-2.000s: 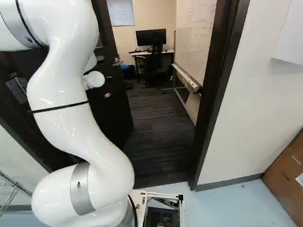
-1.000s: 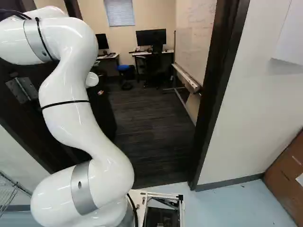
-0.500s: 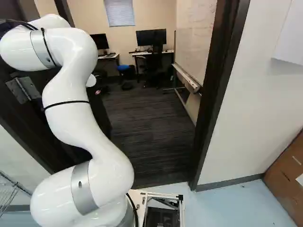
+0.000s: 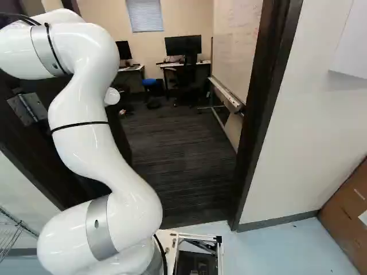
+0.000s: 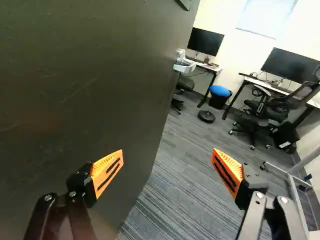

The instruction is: Open the door and move inside

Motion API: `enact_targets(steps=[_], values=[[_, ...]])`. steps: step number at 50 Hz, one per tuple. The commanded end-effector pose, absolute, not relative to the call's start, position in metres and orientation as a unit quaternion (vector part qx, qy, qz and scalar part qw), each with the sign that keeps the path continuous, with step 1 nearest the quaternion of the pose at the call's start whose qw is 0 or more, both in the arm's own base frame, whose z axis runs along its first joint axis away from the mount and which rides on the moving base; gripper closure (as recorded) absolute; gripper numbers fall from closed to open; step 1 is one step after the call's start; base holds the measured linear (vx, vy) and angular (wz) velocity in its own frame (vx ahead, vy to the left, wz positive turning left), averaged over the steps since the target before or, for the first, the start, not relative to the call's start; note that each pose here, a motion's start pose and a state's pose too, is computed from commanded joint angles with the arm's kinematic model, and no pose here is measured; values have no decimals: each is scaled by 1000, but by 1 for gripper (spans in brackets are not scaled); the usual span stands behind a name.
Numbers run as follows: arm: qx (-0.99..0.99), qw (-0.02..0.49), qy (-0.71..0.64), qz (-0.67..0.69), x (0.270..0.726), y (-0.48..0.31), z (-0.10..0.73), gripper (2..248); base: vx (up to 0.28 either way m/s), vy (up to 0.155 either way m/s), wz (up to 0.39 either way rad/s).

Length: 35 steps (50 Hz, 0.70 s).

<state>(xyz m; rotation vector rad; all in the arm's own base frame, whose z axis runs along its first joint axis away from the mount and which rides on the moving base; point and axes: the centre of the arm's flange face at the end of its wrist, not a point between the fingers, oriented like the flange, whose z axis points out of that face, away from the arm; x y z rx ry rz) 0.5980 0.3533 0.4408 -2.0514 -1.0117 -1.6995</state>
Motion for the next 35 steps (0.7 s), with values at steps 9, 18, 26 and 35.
enact_targets(steps=[9, 18, 26, 35], values=[[-718, 141, -346, -587, 592, 337, 443, 3, 0, 0, 0], [-724, 135, -341, -584, 585, 321, 445, 3, 0, 0, 0], [-729, 131, -335, -582, 580, 307, 447, 3, 0, 0, 0], [-737, 126, -322, -581, 574, 290, 448, 3, 0, 0, 0]])
